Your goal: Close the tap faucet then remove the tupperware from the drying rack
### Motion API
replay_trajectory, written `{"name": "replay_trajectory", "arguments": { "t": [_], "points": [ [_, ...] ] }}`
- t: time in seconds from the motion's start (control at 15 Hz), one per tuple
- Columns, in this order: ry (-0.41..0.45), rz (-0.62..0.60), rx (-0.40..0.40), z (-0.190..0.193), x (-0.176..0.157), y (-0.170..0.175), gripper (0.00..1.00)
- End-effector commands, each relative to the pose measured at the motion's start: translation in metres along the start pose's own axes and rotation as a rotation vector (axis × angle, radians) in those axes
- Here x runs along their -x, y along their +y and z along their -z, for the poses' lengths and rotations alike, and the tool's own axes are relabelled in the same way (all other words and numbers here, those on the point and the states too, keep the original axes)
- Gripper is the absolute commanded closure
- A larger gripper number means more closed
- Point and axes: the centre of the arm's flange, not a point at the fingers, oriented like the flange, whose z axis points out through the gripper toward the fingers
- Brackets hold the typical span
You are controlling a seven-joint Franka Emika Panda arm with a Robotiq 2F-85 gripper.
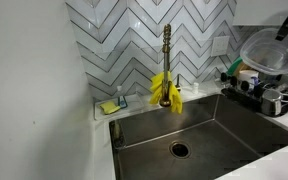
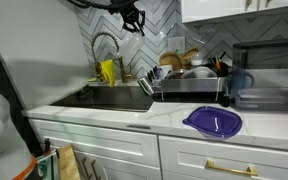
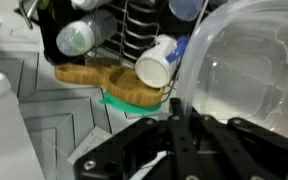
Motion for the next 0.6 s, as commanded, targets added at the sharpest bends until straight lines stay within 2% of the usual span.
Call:
{"name": "replay_trajectory", "arguments": {
  "t": [0.0, 0.2, 0.33, 0.53],
  "points": [
    [-0.146, -0.106, -0.103, 0.005, 0.04, 0.032, 0.99],
    [-0.265, -0.189, -0.207, -0.001, 0.089, 0.045, 0.99],
    [-0.295, -0.233, -0.31, -0.007, 0.122, 0.047, 0.99],
    [-0.295, -0.311, -0.428, -0.024, 0.162, 0.048, 0.99]
  ]
}}
